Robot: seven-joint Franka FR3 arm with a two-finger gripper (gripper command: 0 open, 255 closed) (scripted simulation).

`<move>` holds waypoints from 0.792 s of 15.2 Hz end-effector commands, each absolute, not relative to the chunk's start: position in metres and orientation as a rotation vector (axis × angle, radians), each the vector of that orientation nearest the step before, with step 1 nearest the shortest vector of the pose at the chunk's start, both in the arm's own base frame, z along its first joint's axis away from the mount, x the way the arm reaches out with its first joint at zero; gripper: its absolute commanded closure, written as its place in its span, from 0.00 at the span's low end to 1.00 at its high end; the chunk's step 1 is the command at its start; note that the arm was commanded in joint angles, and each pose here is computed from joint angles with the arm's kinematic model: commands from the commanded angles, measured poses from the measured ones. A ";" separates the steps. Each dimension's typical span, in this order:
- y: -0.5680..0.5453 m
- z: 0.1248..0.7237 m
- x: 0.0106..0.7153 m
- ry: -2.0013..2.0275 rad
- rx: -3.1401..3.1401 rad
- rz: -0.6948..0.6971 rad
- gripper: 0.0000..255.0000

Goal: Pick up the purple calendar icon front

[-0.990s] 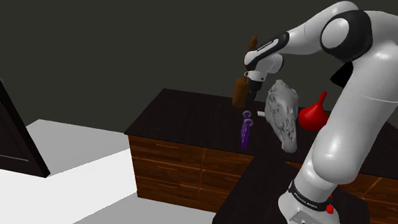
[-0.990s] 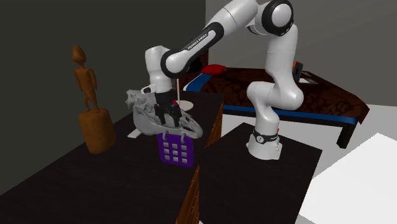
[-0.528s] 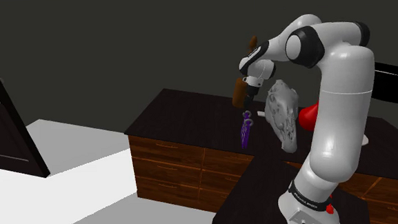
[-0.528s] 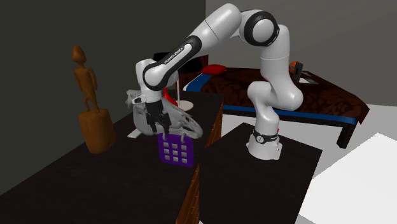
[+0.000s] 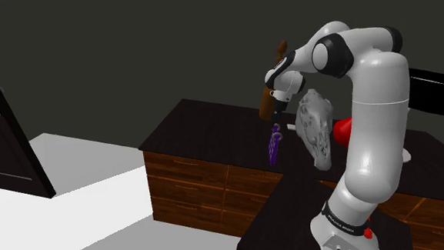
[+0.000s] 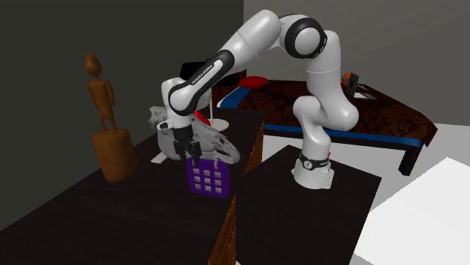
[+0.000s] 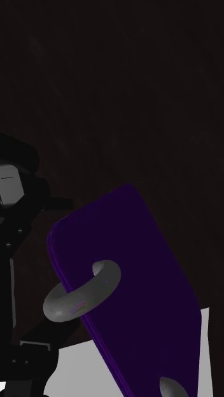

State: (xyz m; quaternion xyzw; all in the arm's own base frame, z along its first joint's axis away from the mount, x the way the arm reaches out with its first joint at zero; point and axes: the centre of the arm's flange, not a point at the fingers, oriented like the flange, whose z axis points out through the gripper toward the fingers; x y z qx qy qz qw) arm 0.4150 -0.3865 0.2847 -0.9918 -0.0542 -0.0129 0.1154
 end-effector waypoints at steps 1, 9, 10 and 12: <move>-0.386 0.283 0.415 -0.158 -2.905 -0.035 1.00; -0.386 0.288 0.414 -0.158 -2.905 -0.035 1.00; -0.386 0.294 0.414 -0.158 -2.905 -0.035 1.00; -0.386 0.304 0.414 -0.158 -2.905 -0.035 1.00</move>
